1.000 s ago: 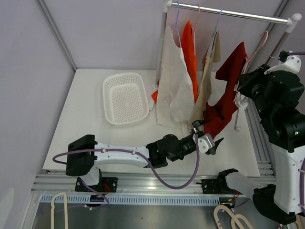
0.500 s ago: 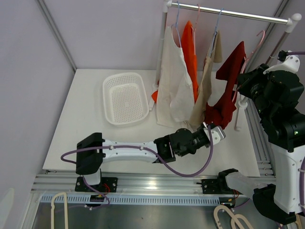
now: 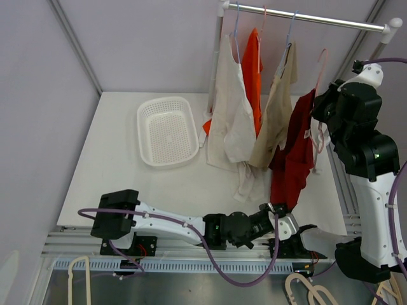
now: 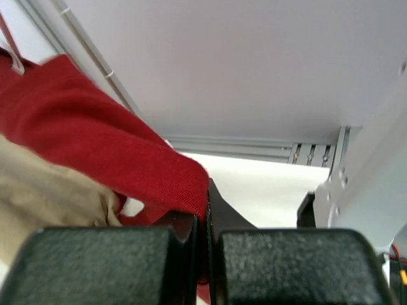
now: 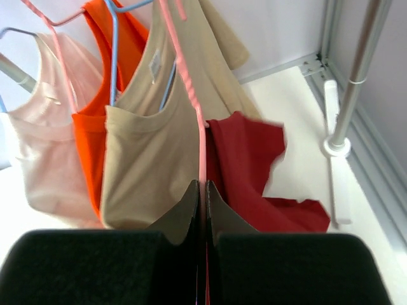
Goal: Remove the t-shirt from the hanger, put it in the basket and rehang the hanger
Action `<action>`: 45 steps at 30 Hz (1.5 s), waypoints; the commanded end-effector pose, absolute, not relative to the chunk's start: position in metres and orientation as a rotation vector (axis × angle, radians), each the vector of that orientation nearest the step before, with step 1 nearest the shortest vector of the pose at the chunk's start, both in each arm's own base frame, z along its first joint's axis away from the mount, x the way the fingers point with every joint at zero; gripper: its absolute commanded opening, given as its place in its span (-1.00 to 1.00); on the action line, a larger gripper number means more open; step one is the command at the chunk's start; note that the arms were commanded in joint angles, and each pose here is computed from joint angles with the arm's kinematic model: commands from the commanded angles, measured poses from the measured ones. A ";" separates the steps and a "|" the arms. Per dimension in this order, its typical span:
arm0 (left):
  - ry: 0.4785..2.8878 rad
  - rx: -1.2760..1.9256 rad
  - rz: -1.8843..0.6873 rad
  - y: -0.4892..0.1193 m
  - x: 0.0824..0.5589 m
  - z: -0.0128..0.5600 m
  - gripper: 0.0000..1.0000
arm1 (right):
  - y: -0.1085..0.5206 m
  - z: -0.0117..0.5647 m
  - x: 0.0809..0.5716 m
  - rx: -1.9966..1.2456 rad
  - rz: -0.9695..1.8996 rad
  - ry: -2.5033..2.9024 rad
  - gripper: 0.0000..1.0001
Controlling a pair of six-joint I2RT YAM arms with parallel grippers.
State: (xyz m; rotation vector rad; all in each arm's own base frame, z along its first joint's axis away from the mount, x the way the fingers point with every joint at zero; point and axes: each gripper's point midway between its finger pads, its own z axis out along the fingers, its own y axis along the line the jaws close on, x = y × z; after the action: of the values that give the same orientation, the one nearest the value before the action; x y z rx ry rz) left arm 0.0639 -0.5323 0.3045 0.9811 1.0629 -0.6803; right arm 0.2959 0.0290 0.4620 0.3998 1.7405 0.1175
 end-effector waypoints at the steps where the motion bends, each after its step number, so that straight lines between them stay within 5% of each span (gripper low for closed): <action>1: 1.045 0.848 -0.718 -0.507 0.065 0.338 -1.00 | 0.010 0.501 0.293 0.428 0.076 1.584 -1.00; 12: 1.150 0.828 -0.711 -0.512 0.114 0.338 -0.99 | 0.030 0.523 0.257 0.372 0.287 1.596 -1.00; 15: 1.265 0.864 -0.706 -0.519 0.156 0.333 -0.99 | 0.028 0.519 0.243 0.372 0.295 1.612 -1.00; 16: 1.271 0.750 -0.755 -0.518 0.184 0.382 -0.99 | 0.028 0.517 0.241 0.372 0.296 1.617 -1.00; 18: 1.371 0.805 -0.766 -0.532 0.206 0.364 -0.99 | 0.027 0.516 0.237 0.365 0.293 1.620 -1.00; 19: 1.393 0.741 -0.786 -0.525 0.228 0.407 -0.99 | 0.026 0.517 0.235 0.362 0.291 1.614 -1.00; 21: 1.533 0.781 -0.762 -0.539 0.249 0.370 -0.99 | 0.024 0.518 0.237 0.362 0.271 1.611 -1.00; 24: 1.567 0.743 -0.813 -0.540 0.265 0.412 -0.99 | 0.017 0.527 0.244 0.363 0.219 1.578 -1.00; 30: 1.605 0.858 -0.903 -0.526 0.228 0.404 -0.99 | 0.006 0.533 0.286 0.377 0.094 1.562 -1.00; 45: 1.392 0.922 -1.088 -0.421 0.133 0.532 -0.99 | -0.012 0.544 0.361 0.371 0.052 1.505 -1.00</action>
State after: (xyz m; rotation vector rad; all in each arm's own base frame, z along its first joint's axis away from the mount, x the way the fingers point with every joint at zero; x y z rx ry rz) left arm 0.1552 -0.4613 0.4552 0.9975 1.5502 -0.9837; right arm 0.3640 -0.0138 0.4997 0.4120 1.6457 0.0180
